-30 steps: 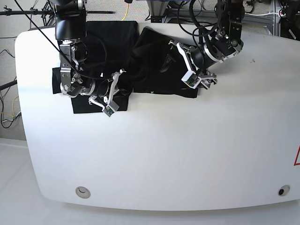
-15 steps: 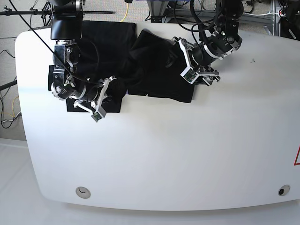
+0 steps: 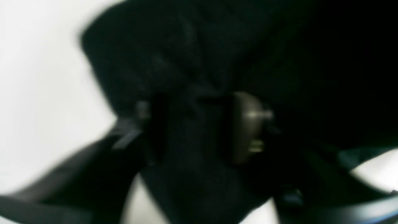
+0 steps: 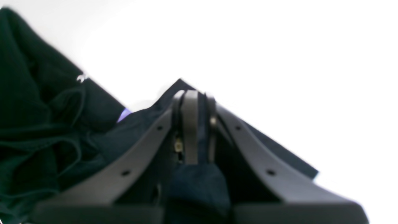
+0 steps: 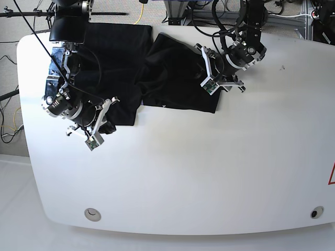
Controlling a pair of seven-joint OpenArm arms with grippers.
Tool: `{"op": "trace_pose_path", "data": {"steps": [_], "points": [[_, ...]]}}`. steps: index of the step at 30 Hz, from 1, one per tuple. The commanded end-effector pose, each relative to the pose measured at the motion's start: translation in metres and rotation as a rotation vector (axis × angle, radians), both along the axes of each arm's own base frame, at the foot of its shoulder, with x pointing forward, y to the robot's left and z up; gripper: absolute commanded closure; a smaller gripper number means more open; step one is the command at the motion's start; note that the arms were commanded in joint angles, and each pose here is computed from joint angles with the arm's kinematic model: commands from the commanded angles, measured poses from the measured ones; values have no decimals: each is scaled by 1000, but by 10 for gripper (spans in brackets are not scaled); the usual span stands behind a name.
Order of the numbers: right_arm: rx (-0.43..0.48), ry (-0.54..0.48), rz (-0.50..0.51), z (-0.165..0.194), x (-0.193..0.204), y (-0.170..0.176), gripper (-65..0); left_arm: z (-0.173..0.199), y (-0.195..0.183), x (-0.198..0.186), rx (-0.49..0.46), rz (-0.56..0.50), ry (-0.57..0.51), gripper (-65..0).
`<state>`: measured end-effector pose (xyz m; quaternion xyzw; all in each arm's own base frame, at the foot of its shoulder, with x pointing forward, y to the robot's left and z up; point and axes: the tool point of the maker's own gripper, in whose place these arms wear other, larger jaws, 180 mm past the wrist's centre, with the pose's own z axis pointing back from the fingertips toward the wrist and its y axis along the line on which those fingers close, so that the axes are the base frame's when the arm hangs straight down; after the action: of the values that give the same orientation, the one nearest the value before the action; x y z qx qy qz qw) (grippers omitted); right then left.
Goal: Fold the T-shirt properly
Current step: 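Drag the shirt end with the right gripper away from the left gripper and release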
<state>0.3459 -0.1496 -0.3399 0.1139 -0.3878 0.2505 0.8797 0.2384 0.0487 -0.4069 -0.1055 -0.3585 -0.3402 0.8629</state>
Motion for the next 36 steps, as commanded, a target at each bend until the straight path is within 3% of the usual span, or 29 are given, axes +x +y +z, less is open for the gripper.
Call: {"op": "trace_pose_path", "data": {"steps": [1,2,5,14,24,28,33,36], "points": [[4,-89,-9,27,8,-5,-39,-2,0,6,-4,1,-3,-136],[-3,-104,-18,31,7,-9,-39,-6,1,6,-3,2,9,-79],[-17,-119,-33,36,1,-15,-39,-15,2,2,0,4,38,0],[-60,-113,-106,35,-20,-47,-39,-16,1,8,0,4,37,0],[-67,-38,-280,13,-47,-104,-53,-16,10,10,11,19,32,0],[-63,-8,-328,5,-54,-120,-151,-15,28,15,22,73,28,0],[-87,53,-354,-8,-67,-139,-368,-14,43,18,31,113,23,0],[-87,65,-359,-10,-69,-143,-455,-14,47,19,35,123,22,0]]}}
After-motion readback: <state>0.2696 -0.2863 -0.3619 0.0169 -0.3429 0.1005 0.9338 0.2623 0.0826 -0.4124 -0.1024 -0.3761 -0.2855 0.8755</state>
